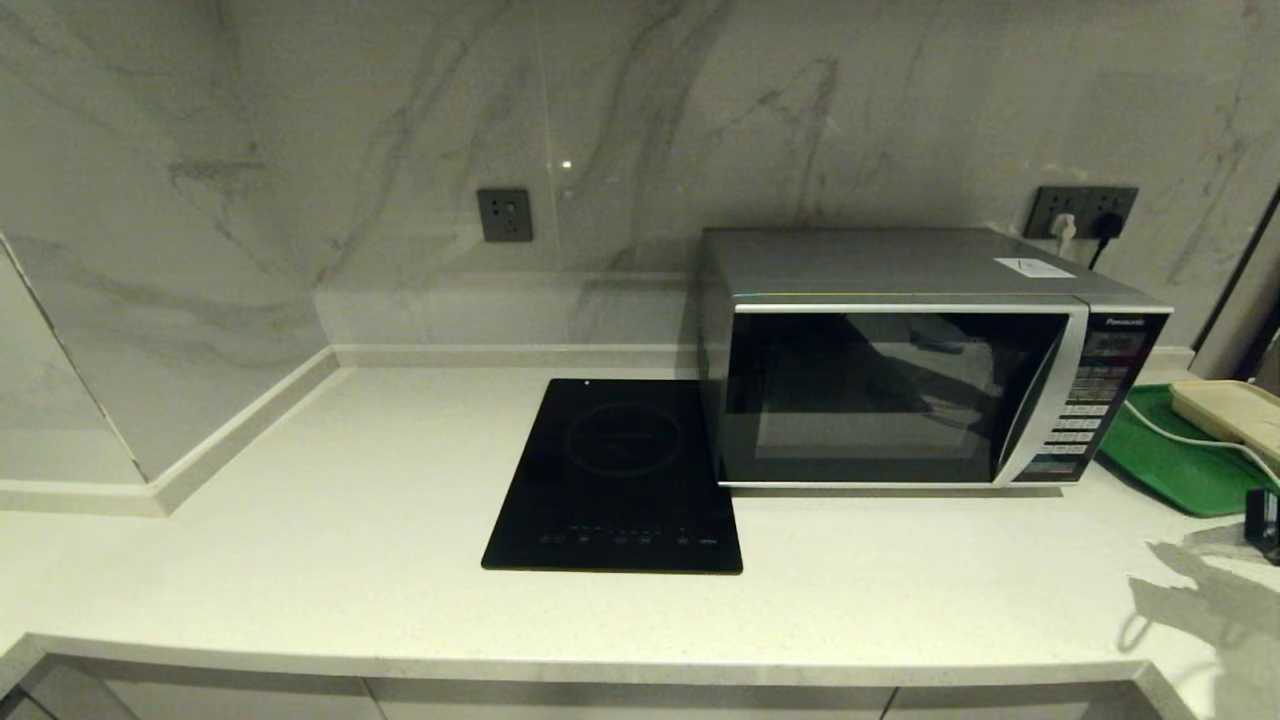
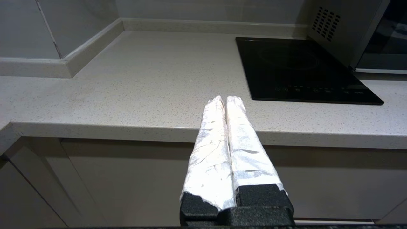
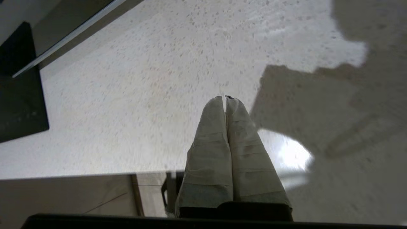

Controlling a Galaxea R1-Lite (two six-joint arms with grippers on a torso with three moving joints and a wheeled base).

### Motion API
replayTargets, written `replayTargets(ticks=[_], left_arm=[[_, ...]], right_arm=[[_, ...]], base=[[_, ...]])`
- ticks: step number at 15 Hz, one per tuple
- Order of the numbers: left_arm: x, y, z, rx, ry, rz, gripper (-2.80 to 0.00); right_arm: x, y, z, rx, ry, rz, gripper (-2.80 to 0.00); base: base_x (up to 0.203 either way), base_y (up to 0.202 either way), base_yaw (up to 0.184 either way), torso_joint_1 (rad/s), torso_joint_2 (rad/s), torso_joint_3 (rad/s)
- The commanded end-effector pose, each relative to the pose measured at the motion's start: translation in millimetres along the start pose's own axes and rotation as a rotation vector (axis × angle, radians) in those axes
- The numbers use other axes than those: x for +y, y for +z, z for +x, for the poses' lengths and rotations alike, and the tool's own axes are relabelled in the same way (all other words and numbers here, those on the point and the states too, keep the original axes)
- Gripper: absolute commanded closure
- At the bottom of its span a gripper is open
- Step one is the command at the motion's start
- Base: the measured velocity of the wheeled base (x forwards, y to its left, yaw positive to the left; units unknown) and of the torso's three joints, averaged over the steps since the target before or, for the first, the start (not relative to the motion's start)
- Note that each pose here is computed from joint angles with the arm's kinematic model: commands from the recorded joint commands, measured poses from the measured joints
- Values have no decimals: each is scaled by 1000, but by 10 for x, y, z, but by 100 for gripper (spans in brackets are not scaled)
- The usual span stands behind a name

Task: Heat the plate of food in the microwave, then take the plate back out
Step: Open the microwave oven

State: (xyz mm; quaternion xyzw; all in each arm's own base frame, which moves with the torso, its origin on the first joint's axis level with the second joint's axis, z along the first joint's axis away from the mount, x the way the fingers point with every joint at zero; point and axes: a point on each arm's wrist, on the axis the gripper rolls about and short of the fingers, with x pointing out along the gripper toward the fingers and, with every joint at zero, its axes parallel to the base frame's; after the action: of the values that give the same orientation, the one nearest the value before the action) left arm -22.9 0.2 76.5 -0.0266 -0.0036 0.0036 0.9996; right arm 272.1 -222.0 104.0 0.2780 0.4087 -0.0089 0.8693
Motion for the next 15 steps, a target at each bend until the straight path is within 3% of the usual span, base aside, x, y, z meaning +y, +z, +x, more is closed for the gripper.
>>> replayTargets(ticks=[1,4,6,8,9,11,13,15], left_arm=[[0,0,0,-1,0,-1,0],[0,0,0,-1,2,-1,0],[0,0,0,-1,0,-1,0],[0,0,0,-1,0,-1,0],[0,0,0,-1,0,-1,0],[0,0,0,-1,0,-1,0],[0,0,0,-1,2,-1,0],[0,0,0,-1,0,-1,0]], right_arm=[[219,229,-473,-112,-27,-83,0],[620,659,-880,-204,-19,-153,0],[1090,883,-1176,-248,23,-178,0],[1674,862,-1399,-265,85,-231,0],[2047,712,-1483,-240,134,-262,0],[2585,306,-1717,-172,203,-291,0],[2802,-129,-2028,-121,233,-306,0],[2810,-602,-2386,-118,256,-332,0]], base=[[0,0,0,0,0,0],[0,0,0,0,0,0],[0,0,0,0,0,0],[0,0,0,0,0,0],[0,0,0,0,0,0],[0,0,0,0,0,0],[0,0,0,0,0,0],[0,0,0,0,0,0]])
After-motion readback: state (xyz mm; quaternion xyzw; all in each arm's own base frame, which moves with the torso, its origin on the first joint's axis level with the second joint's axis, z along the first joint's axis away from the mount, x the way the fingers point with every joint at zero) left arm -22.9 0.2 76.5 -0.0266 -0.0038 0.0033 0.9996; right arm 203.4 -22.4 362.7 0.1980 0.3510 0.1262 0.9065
